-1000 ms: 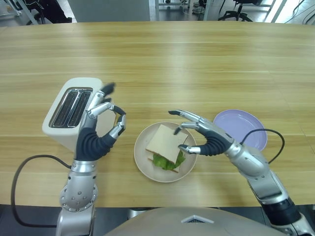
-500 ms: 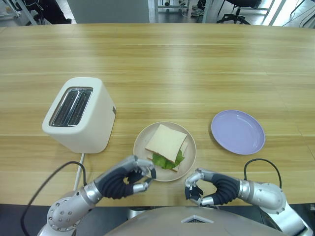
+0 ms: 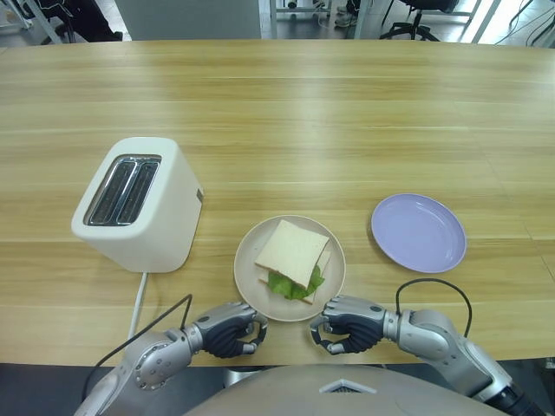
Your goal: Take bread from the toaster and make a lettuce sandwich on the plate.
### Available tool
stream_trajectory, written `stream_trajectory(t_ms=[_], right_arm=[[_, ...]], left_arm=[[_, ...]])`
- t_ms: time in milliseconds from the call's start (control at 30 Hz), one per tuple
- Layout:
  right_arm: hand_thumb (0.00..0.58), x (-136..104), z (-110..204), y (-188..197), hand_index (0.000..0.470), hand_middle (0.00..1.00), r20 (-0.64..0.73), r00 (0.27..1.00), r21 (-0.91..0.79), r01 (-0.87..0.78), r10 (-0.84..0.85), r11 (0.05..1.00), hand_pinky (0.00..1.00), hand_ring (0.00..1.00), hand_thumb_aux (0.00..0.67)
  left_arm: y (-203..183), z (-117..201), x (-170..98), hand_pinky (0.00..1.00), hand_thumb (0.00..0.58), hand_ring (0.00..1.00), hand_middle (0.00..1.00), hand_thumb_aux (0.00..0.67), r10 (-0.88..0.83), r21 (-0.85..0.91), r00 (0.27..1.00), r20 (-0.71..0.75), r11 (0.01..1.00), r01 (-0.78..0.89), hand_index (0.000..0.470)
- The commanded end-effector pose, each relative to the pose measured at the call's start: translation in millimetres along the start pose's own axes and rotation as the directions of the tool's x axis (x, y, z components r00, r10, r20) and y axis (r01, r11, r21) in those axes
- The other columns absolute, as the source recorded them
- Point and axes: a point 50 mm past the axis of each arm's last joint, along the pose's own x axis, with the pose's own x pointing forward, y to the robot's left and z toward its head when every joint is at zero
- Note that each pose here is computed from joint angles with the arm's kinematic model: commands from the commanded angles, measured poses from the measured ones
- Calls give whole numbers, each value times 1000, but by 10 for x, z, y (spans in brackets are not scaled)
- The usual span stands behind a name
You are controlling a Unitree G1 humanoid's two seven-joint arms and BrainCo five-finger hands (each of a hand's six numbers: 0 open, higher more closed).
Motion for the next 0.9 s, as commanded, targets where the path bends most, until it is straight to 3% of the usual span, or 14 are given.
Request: stream_trajectory(t_ms=[33,167,367,567,900], right_arm=[[580,105,-62,-24,460,1000,-31,999,-120,-18,14,993,1000,1000,670],[580,201,-124,-100,460,1000,-42,999,-196,-16,8,981,1000,1000,670],[580,277,-356,-243,460,1000,-97,994,-308,21,-53,951,1000,1000,670],[580,363,-609,-579,460,1000,-147,968,-425,123,-203,897,1000,1000,670],[580,550,-741,-1174,460,1000,-128,923,-530,245,-362,812,1000,1000,670]], left_arm=[[-32,-85,128,1000,580,1000,1000,670,-55,78,997,-53,995,59,460],[10,-117,255,1000,580,1000,1000,670,-63,130,996,-58,989,70,460],[279,-181,428,1000,580,1000,1000,670,55,224,996,-64,974,-40,460],[786,-281,677,1000,580,1000,1000,670,252,339,966,-53,915,-220,460],[1383,-448,1020,1000,580,1000,1000,670,402,353,912,-86,868,-350,460]])
